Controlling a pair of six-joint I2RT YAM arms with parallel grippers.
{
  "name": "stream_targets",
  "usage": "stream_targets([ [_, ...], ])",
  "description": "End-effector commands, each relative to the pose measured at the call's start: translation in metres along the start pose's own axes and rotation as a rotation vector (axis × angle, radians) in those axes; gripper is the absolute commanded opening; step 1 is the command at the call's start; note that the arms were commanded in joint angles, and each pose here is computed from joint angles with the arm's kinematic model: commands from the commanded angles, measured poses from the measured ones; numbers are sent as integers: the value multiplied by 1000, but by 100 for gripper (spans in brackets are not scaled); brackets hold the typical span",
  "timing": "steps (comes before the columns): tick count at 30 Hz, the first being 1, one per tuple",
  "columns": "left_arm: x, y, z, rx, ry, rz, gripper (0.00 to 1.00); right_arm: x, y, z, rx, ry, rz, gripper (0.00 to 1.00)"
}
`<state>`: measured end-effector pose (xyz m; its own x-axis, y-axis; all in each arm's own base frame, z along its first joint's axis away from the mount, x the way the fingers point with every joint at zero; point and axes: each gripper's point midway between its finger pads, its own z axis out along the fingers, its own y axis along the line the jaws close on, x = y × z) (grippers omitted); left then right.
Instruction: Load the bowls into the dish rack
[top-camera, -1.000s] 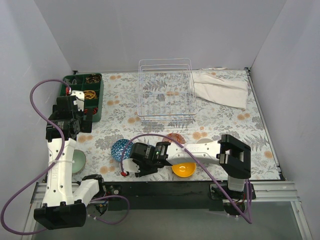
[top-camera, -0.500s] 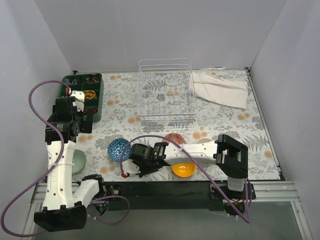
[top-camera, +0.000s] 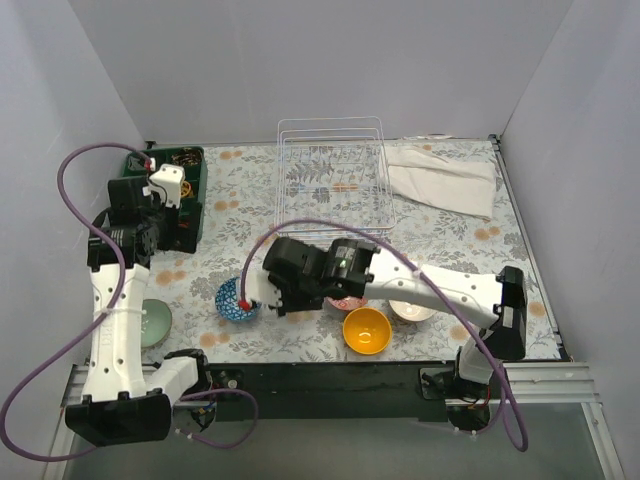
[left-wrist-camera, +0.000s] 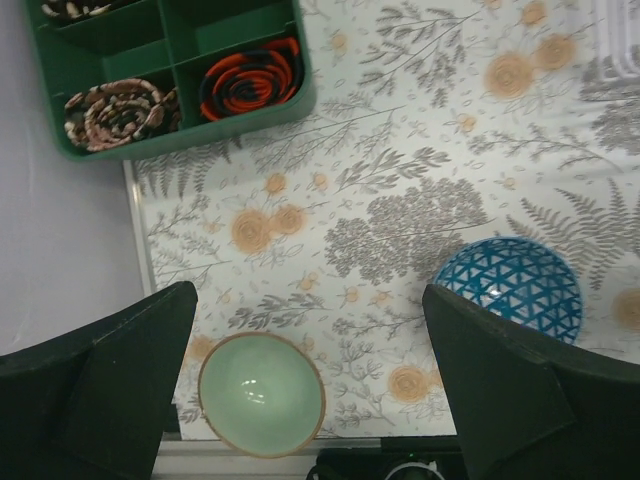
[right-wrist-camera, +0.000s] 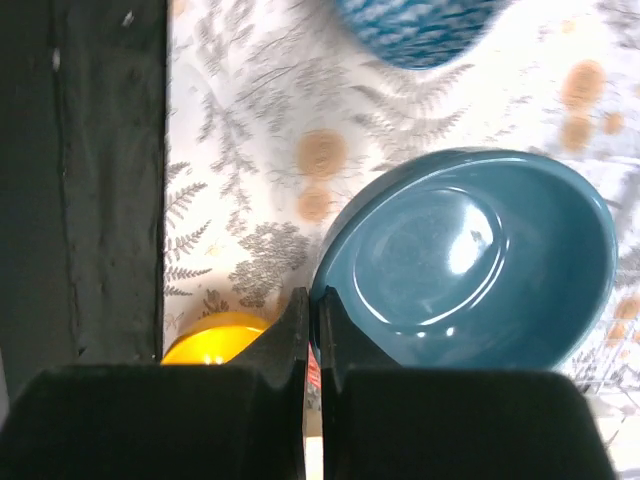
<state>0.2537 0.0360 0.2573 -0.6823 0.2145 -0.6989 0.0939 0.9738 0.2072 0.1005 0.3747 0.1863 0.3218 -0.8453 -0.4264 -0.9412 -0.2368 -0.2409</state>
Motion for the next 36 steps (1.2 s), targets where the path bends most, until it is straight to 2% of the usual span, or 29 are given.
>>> stream_targets([
  [1,-56,-28,8,209,-107,-61,98,-14,-90,-69,102,-214,286,1],
  [3,-79,-35,11,273,-133,-84,98,-14,-125,-80,94,-306,385,1],
  [4,-84,-44,23,331,-117,-112,98,-13,-155,-104,94,-417,437,1],
  [5,-87,-49,27,365,-121,-122,98,-12,-174,-104,95,-468,457,1],
  [6,-95,-53,32,393,-158,-119,95,-12,-187,-112,87,-519,502,1],
  [7,-79,-64,46,436,-127,-131,93,-5,-206,-129,51,-616,541,1],
  [9,-87,-85,38,558,-250,-79,87,-3,-233,-134,-23,-746,644,1],
  [10,-73,-98,42,622,-256,-65,85,5,-242,-143,-85,-813,674,1],
  [11,-77,-111,25,700,-344,-3,84,13,-247,-131,-155,-838,737,1],
  [12,-92,-112,21,712,-453,51,84,8,-262,-140,-161,-924,697,1],
  [13,-95,-114,18,722,-502,75,84,12,-260,-147,-273,-960,779,1],
  [14,-91,-118,21,730,-525,82,84,20,-265,-136,-314,-977,808,1],
  [15,-103,-114,23,707,-573,72,83,22,-266,-133,-344,-997,822,1],
  [16,-104,-114,30,700,-559,49,82,17,-275,-145,-351,-1068,793,1],
  [17,-107,-112,35,686,-546,27,80,26,-274,-127,-379,-1068,844,1],
  [19,-102,-108,62,665,-439,-83,79,29,-282,-120,-366,-1103,837,1],
  [21,-105,-107,76,664,-392,-133,79,38,-286,-97,-409,-1093,937,1],
  [22,-106,-108,78,666,-386,-136,79,39,-288,-95,-393,-1118,917,1],
  [26,-108,-115,91,647,-379,-75,80,52,-291,-59,-446,-1120,1020,1],
  [30,-110,-115,101,614,-366,-87,82,61,-299,-34,-451,-1128,1070,1],
  [31,-107,-129,99,640,-359,-62,82,61,-302,-32,-448,-1133,1069,1],
  [36,-105,-139,96,646,-360,-35,83,67,-311,2,-463,-1110,1135,1],
])
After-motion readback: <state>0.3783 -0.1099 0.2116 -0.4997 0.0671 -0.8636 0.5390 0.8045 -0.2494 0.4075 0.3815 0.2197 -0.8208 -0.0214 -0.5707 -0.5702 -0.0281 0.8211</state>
